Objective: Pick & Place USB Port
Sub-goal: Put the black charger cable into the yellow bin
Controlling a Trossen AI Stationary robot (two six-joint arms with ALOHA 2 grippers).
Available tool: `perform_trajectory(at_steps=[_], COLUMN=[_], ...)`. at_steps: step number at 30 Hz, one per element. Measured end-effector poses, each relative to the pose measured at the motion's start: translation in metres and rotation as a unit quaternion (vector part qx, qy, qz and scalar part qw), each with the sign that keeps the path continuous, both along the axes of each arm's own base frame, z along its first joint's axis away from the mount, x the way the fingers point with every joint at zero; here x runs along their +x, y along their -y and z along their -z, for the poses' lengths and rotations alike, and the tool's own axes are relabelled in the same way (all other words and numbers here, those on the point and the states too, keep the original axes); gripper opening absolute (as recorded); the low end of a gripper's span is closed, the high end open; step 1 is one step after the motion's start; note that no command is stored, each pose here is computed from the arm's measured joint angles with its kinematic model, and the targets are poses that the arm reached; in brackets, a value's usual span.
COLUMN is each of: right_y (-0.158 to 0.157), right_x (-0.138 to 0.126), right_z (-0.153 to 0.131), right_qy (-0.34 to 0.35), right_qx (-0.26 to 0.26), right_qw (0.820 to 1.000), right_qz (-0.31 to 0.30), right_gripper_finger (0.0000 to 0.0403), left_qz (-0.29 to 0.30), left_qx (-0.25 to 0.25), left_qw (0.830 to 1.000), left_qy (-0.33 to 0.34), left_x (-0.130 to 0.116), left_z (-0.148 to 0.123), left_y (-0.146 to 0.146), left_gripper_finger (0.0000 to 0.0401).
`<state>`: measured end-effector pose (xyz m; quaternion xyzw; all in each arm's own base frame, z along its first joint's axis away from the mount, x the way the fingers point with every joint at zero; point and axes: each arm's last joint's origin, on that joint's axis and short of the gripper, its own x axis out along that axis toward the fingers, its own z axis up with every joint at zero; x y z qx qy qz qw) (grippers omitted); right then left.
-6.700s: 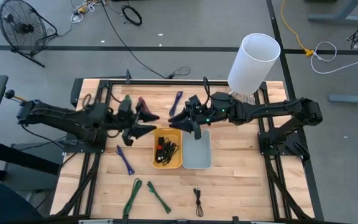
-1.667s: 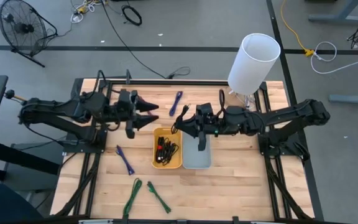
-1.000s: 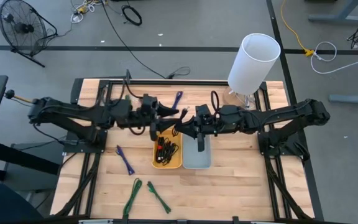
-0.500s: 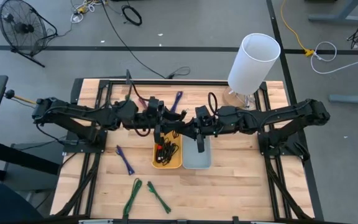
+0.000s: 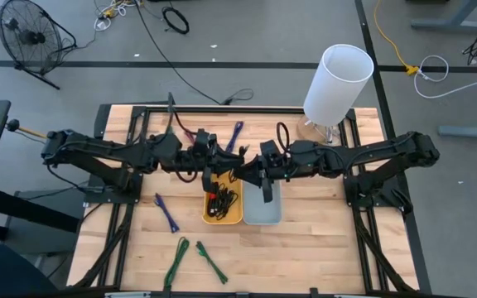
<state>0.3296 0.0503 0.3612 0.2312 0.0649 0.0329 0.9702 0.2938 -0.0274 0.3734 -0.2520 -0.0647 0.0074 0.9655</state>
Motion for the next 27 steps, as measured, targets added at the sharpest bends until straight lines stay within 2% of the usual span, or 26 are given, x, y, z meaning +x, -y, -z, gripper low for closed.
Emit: perform_trajectory(at_steps=[9,12,20,27], right_y=[0.003,0.007,0.02,0.031], right_x=[0.0,-0.004,-0.029,-0.052], right_z=[0.004,0.006,-0.004,-0.021], right_qy=[-0.023,-0.046,-0.086,-0.073], right_qx=[-0.006,-0.01,-0.025,-0.052], right_qw=[1.0,0.999,0.996,0.995], right_qz=[0.002,0.008,0.023,0.034], right_gripper_finger=[0.0167,0.0186,0.0187,0.017], left_qz=[-0.03,-0.045,-0.095,-0.131], left_qx=[-0.007,-0.016,-0.087,-0.175], left_qw=[0.999,0.994,0.964,0.936], left_qy=[-0.042,-0.101,-0.233,-0.275], left_x=[-0.014,-0.019,-0.026,-0.033], left_z=[-0.002,0.008,0.037,0.079], left_y=[-0.003,-0.002,0.004,0.014], left_gripper_finger=[0.0027,0.0027,0.0027,0.0027])
